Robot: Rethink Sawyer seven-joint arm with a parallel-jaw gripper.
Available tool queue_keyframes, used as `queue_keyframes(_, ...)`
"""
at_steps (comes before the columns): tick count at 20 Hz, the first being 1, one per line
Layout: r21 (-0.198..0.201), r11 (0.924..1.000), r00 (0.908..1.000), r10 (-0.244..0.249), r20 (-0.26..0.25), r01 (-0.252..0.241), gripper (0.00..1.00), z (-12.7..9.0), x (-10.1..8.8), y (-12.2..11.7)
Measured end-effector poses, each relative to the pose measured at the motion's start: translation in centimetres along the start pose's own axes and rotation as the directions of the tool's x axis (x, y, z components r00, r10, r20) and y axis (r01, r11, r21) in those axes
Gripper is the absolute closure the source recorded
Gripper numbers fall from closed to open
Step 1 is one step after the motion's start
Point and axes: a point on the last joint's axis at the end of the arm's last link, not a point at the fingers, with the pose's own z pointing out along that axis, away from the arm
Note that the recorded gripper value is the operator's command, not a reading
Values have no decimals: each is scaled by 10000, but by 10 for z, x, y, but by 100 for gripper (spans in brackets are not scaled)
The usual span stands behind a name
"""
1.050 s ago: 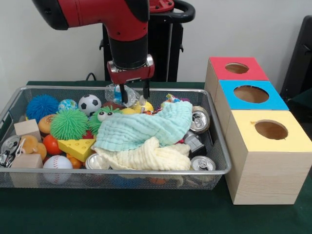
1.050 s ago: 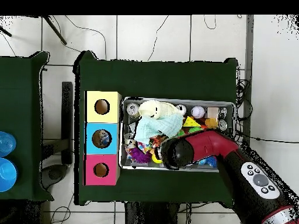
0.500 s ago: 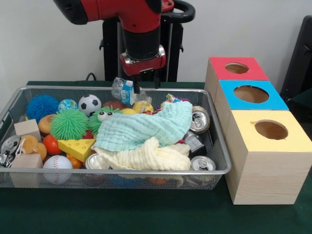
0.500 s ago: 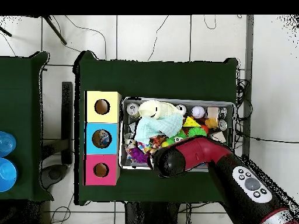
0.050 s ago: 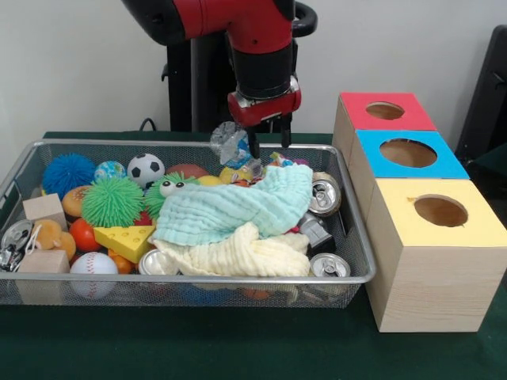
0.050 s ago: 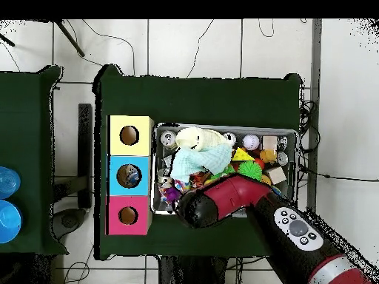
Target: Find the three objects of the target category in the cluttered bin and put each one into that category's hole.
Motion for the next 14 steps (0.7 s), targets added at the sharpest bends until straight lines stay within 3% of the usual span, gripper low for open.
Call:
queue_keyframes(7, -1, 9999, 9999, -118, 122, 118, 0, 2, 2, 3)
queue_keyframes(14, 52, 9992, 9988, 387, 283, -389, 0, -6, 11, -23)
